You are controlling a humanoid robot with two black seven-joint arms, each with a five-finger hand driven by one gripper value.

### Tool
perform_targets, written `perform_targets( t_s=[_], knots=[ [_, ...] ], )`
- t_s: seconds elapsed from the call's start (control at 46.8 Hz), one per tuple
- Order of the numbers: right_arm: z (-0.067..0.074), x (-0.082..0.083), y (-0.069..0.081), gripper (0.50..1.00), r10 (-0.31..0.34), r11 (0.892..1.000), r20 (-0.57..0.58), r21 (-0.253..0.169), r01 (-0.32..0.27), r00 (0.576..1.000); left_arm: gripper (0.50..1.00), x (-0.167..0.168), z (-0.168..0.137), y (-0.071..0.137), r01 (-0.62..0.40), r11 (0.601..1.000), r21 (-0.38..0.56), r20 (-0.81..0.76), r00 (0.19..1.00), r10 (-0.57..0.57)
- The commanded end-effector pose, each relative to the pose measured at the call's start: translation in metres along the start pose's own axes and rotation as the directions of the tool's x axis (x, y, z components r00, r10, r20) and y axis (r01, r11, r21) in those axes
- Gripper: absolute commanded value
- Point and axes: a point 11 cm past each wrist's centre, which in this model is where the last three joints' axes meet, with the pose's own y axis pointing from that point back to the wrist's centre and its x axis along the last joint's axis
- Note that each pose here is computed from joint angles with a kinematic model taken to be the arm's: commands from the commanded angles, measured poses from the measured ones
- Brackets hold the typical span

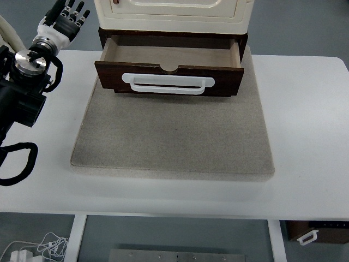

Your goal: Close the drawer under the combination cabinet

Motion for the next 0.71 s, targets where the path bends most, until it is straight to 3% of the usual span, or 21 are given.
perform_targets(
  t_s=[0.0,0.577,0.684],
  knots=[
    [0.000,0.000,0.000,0.952,0.000,1.000,0.000,0.000,0.000,1.000,0.999,0.000,0.000,0.000,-0.001,1.000,0.000,0.000,1.000,0.001],
    [0.000,0.000,0.000,0.952,0.000,1.000,0.000,0.000,0.000,1.000,0.999,0.002,0.011,0.001,-0.002,1.000,-0.011,0.009,1.000,0.002],
    [0.000,0.000,0.000,0.952,0.000,1.000,0.000,0.000,0.000,1.000,0.999,0.004,0.025,0.003,-0.002,0.999,-0.033,0.026,1.000,0.003]
  ],
)
